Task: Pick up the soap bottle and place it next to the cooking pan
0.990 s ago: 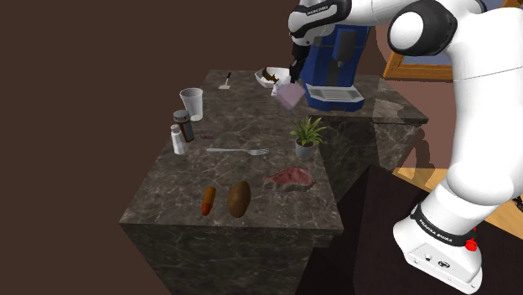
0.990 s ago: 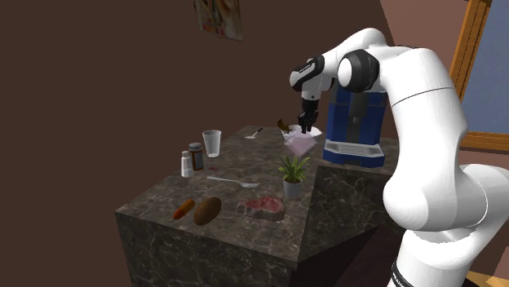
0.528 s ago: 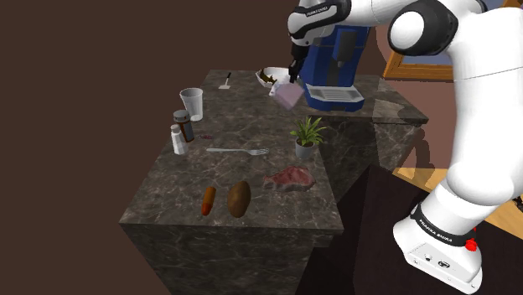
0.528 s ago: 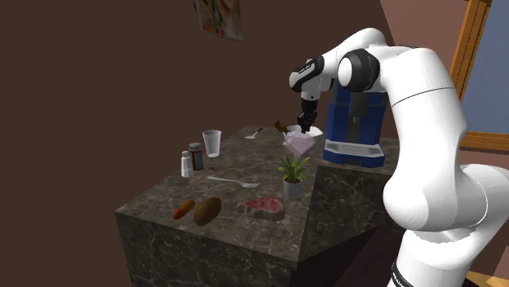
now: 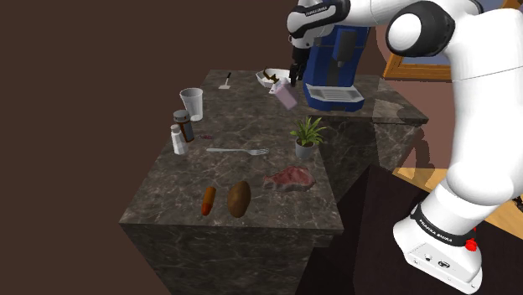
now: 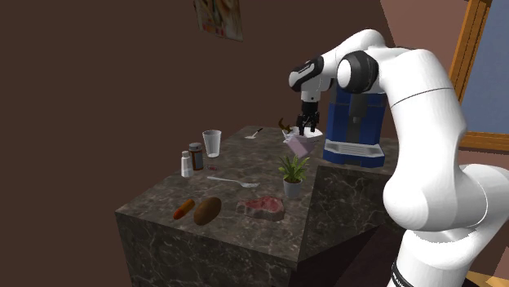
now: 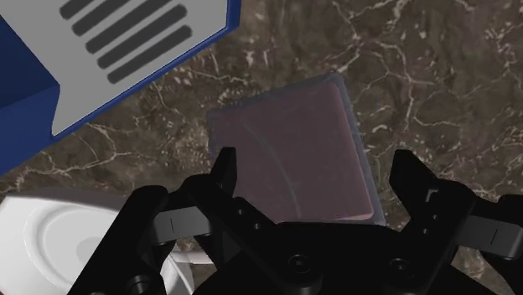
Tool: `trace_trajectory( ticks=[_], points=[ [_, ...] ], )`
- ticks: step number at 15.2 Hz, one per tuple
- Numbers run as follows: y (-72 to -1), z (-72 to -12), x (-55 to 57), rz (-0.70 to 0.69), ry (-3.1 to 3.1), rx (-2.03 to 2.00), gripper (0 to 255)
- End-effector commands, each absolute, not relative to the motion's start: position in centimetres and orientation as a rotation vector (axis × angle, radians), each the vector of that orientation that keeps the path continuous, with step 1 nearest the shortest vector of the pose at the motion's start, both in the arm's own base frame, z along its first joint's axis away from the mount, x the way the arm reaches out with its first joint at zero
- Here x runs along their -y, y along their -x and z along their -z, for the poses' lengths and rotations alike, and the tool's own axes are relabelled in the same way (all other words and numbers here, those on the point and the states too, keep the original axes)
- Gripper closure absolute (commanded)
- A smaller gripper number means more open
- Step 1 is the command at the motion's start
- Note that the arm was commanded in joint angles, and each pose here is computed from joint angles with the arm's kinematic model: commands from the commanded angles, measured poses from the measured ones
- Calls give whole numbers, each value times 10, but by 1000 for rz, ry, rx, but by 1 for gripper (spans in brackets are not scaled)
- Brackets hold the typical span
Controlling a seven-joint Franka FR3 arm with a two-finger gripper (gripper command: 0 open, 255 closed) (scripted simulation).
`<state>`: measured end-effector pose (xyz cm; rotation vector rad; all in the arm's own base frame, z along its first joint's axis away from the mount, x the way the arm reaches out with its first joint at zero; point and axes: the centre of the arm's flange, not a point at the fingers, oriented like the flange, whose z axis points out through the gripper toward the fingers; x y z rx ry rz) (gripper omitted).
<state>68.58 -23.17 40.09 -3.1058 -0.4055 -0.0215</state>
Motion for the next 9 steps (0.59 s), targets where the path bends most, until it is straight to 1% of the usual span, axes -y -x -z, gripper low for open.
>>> trace_trajectory(
  ticks=[1,2,9],
  points=[
    [-685,-425,232,20,3105,406,0],
    [-685,-436,232,20,3105,406,0],
    [-685,-436,232,20,3105,406,0]
  ],
)
